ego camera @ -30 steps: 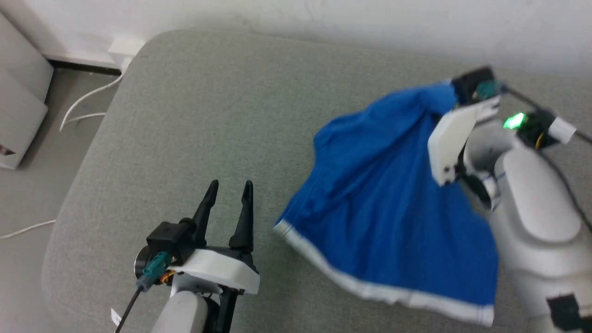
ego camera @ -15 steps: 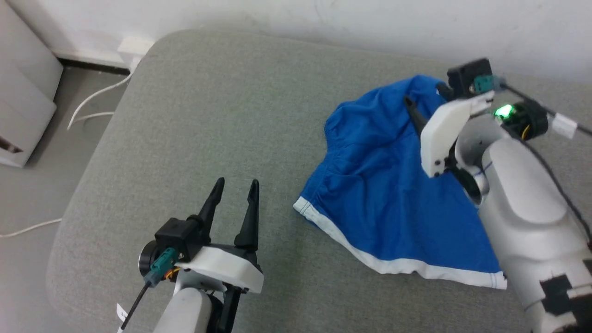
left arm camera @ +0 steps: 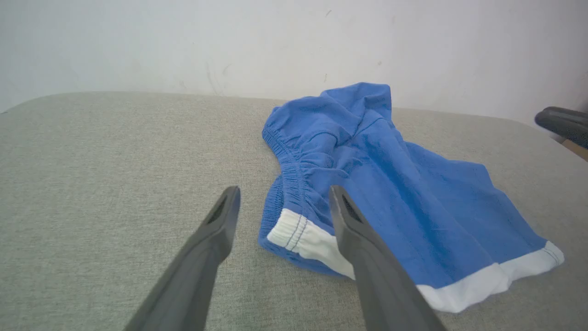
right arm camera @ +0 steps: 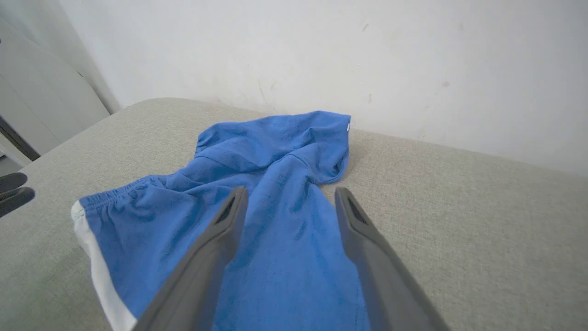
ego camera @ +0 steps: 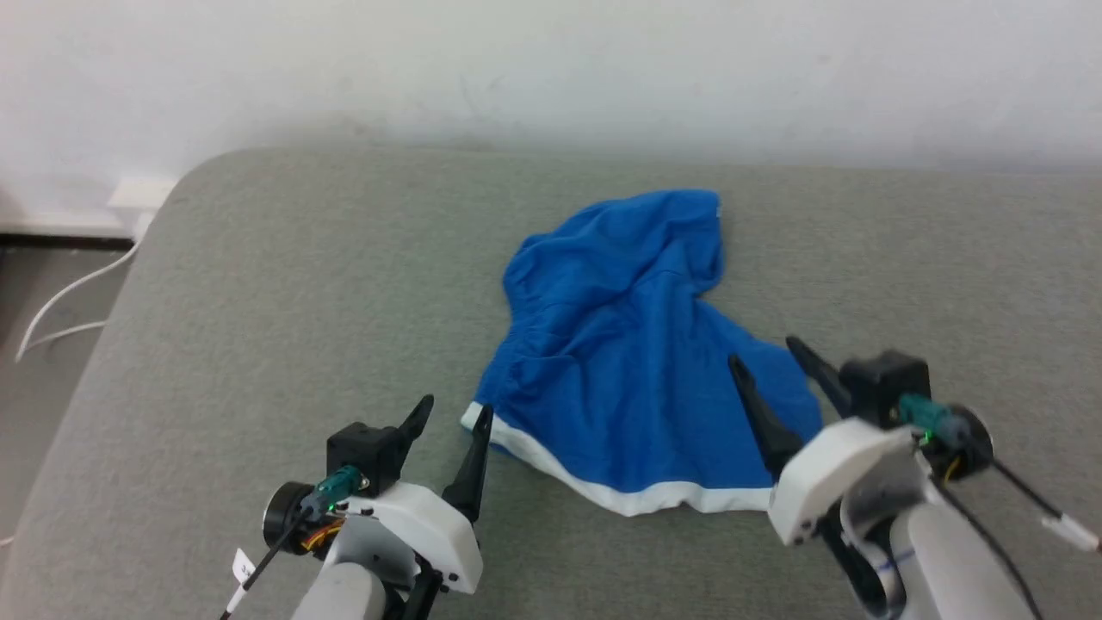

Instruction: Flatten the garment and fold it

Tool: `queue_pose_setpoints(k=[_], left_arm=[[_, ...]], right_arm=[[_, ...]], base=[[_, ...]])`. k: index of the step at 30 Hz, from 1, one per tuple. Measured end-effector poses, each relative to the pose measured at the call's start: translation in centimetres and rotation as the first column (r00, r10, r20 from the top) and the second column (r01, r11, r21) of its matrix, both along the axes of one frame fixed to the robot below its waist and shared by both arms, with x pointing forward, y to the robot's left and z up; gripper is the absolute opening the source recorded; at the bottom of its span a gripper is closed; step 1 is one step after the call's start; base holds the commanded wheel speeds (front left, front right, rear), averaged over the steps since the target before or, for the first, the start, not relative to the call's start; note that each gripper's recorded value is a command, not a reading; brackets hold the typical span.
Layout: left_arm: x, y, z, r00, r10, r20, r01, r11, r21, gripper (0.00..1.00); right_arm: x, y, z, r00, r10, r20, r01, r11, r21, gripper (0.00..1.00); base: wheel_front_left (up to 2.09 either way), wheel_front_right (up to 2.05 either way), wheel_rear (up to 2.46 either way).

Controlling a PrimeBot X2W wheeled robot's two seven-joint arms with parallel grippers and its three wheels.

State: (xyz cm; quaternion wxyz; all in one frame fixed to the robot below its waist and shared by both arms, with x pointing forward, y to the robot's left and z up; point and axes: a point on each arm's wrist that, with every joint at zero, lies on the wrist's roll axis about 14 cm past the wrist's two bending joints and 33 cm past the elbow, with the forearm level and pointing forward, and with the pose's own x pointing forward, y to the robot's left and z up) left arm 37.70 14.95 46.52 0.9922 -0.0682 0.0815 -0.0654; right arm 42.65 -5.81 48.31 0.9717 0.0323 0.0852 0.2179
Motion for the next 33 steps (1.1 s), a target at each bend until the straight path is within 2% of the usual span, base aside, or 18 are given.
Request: queue_pose_setpoints(k=[8,13,14,16,17,20,26,31,33], left_arm=[[1.4,-1.7,-2.2,0.988,-0.078,-0.136,0.085,0.995,0.047,1.0],[1.9,-2.1,-4.0,0.966,-0.1,-0.24,0.119,0.991,0.063,1.0],[1.9,-2.0,-4.4,0.961,-0.101,-0.256,0.121,0.99,0.065,0.59],[2.0,-1.9,-4.9,0.954,-0.096,-0.285,0.12,0.99,0.071,0.18],[2.0,-1.9,-5.0,0.951,-0.093,-0.294,0.118,0.991,0.068,0.0],[2.1,-2.1,-4.9,0.949,-0.098,-0.298,0.117,0.992,0.048,0.0],[1.1,-2.1,-4.6,0.952,-0.091,-0.293,0.103,0.994,0.026,0.0],[0.5,-2.0,-4.7,0.952,-0.083,-0.296,0.091,0.996,0.012,0.0],[0.5,-1.9,-4.9,0.952,-0.08,-0.297,0.086,0.996,0.007,0.0]], right_arm=[[-4.0,-4.6,-0.4,0.988,-0.142,-0.053,0.143,0.99,0.006,1.0],[-4.6,-5.5,-0.8,0.982,-0.171,-0.082,0.171,0.985,0.002,1.0],[-4.6,-5.6,-0.8,0.981,-0.174,-0.083,0.174,0.985,0.003,1.0],[-4.6,-5.9,-0.7,0.98,-0.181,-0.085,0.182,0.983,0.003,1.0],[-4.6,-6.0,-0.7,0.979,-0.184,-0.085,0.185,0.983,0.003,1.0],[-4.6,-6.2,-0.9,0.977,-0.189,-0.098,0.19,0.982,-0.002,1.0],[-5.7,-5.4,-3.2,0.966,-0.157,-0.207,0.152,0.988,-0.039,1.0],[-6.3,-6.0,-5.6,0.936,-0.17,-0.308,0.149,0.985,-0.091,1.0],[-6.7,-6.1,-7.3,0.911,-0.173,-0.375,0.141,0.984,-0.112,1.0]], base=[[0.0,0.0,0.0],[0.0,0.0,0.0],[0.0,0.0,0.0],[0.0,0.0,0.0],[0.0,0.0,0.0],[0.0,0.0,0.0],[0.0,0.0,0.0],[0.0,0.0,0.0],[0.0,0.0,0.0]])
